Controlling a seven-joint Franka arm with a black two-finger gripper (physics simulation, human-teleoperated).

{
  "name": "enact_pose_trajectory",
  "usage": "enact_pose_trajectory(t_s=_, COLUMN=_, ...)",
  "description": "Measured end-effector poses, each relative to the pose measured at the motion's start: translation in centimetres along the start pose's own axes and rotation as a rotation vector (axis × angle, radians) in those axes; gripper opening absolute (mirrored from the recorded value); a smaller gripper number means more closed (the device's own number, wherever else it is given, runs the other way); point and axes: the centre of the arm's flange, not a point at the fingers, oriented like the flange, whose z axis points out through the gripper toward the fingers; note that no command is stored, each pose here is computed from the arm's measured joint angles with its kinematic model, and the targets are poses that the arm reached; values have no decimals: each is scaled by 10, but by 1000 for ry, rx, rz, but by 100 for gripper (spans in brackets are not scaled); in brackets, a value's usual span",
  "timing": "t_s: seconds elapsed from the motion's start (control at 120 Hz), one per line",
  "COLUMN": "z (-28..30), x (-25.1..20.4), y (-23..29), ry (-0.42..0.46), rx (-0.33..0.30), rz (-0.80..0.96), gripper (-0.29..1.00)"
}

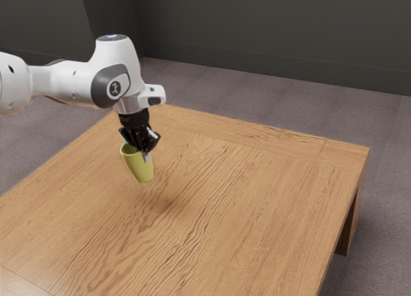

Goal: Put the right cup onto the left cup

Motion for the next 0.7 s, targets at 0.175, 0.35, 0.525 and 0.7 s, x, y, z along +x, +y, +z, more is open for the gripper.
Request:
enact_pose_trajectory(t_s=0.175, z=-58, x=-3, y=-21, ry=19, rx=19, rz=-22, gripper=-8)
enact_pose_trajectory(t_s=0.35, z=-90, x=6, y=-49, ry=13, rx=40, rz=-56, gripper=-8)
enact_pose_trajectory(t_s=0.525, z=-84, x=33, y=-57, ry=-10, rx=61, rz=-53, gripper=-8)
enact_pose_trajectory(t_s=0.7, z=-83, x=56, y=-77, ry=-5, rx=91, rz=-72, gripper=-8)
